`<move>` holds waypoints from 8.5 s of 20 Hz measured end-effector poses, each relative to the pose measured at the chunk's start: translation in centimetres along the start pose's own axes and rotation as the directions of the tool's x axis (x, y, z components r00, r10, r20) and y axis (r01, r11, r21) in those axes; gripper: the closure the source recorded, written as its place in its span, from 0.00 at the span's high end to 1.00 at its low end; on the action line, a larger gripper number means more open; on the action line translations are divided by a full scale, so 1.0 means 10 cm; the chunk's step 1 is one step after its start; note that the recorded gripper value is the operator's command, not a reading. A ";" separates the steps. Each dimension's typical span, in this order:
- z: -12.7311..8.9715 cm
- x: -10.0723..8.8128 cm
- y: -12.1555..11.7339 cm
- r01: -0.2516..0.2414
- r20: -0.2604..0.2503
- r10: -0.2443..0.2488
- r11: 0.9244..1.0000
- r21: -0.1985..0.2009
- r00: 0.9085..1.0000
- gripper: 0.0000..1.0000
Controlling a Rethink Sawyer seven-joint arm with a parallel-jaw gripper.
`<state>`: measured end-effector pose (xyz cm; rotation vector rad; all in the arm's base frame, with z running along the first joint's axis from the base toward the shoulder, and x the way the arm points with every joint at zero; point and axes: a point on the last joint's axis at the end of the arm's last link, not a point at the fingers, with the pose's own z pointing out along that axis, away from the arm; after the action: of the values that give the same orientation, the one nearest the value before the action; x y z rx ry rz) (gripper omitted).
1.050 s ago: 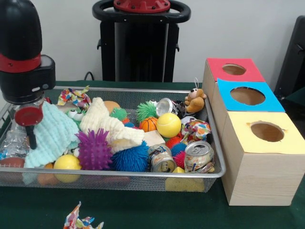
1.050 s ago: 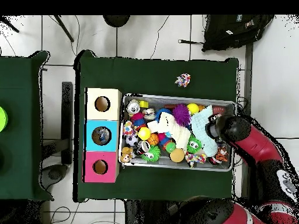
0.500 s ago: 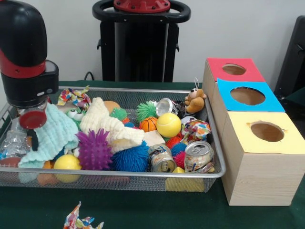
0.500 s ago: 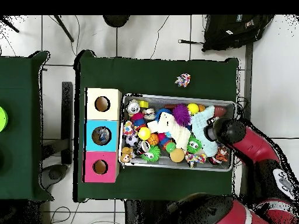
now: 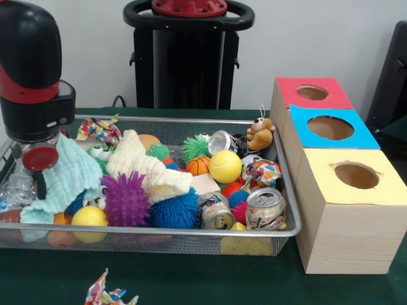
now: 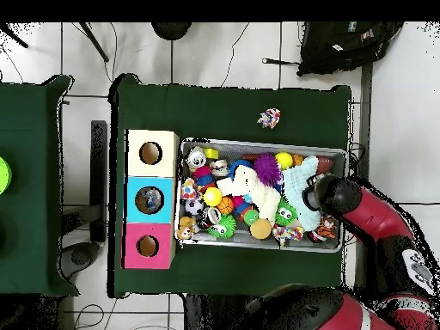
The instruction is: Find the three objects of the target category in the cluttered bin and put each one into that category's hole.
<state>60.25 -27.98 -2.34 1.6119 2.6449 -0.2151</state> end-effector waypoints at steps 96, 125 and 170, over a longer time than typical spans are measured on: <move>0.15 -0.33 0.11 0.063 0.101 -0.068 0.997 0.047 0.993 1.00; -0.15 -0.45 0.25 0.131 0.265 -0.153 0.986 0.099 0.952 1.00; -0.07 -0.50 0.10 0.010 0.065 -0.010 1.000 0.000 0.998 1.00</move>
<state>63.43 -31.83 -1.28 1.5637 2.6057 -0.2631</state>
